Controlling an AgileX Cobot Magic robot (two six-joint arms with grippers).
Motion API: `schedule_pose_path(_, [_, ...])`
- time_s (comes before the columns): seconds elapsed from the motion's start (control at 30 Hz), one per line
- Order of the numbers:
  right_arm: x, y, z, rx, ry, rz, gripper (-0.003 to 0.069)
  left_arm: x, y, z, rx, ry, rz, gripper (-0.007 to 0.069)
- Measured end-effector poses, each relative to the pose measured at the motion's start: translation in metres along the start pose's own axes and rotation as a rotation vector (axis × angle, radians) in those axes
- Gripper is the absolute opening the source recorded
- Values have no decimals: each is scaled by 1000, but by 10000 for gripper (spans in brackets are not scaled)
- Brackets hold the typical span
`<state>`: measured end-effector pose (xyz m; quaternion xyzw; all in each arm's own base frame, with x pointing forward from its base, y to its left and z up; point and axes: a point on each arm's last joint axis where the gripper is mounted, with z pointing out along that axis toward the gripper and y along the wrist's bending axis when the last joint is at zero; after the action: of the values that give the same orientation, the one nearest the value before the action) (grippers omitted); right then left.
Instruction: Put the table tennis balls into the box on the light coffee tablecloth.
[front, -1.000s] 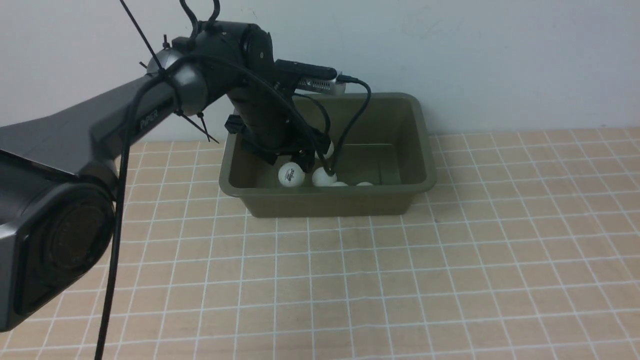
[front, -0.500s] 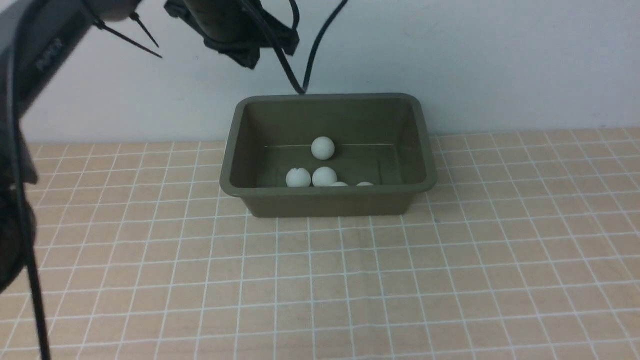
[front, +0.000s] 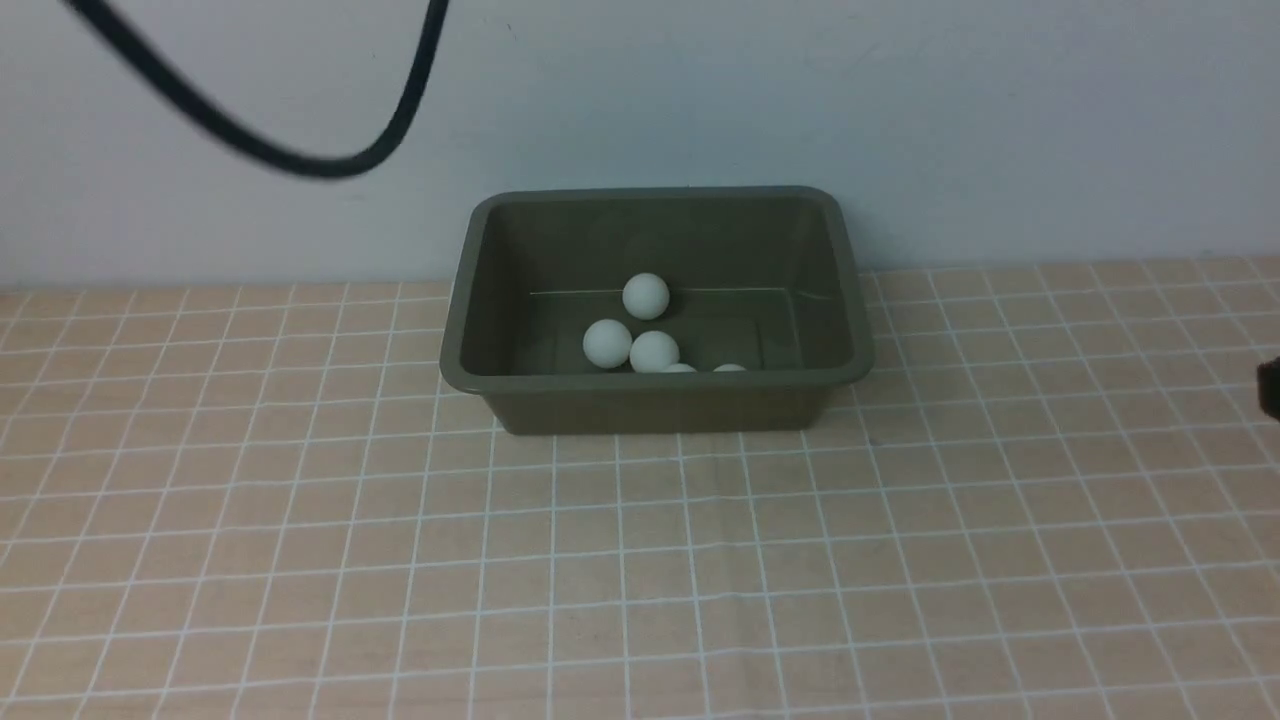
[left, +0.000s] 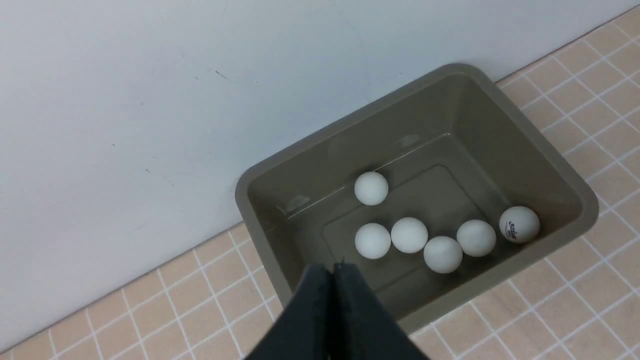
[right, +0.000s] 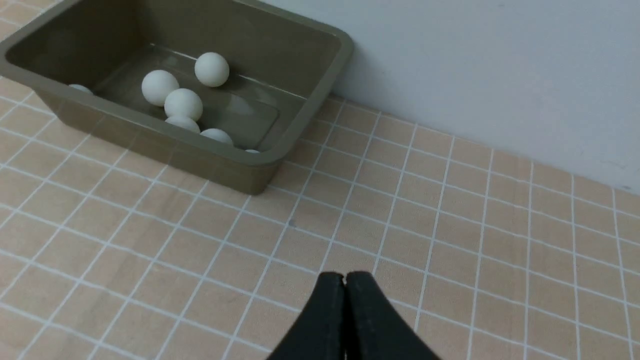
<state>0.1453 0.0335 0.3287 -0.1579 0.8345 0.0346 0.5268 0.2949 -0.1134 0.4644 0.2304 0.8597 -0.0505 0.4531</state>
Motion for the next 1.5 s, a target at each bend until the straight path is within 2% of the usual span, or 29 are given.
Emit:
schedule_pose_path(0.17, [5, -1, 6, 18, -56, 42, -19, 60, -11, 1, 16, -40, -14, -69])
schedule_pose_path(0.43, [3, -1, 6, 24, -85, 46, -19, 179, -29, 12, 0, -90, -32, -69])
schedule_pose_path(0.5, [3, -1, 6, 24, -85, 46, -19, 196, -32, 9, -3, -131, -66, -69])
schedule_pose_path(0.87, [16, -1, 11, 38, -50, 3, -19, 229, -37, 7, 2, -144, -123, -69])
schedule_pose_path(1.5, [35, 0, 15, 34, 80, -43, -19, 228, -37, 7, -1, -158, -124, -69])
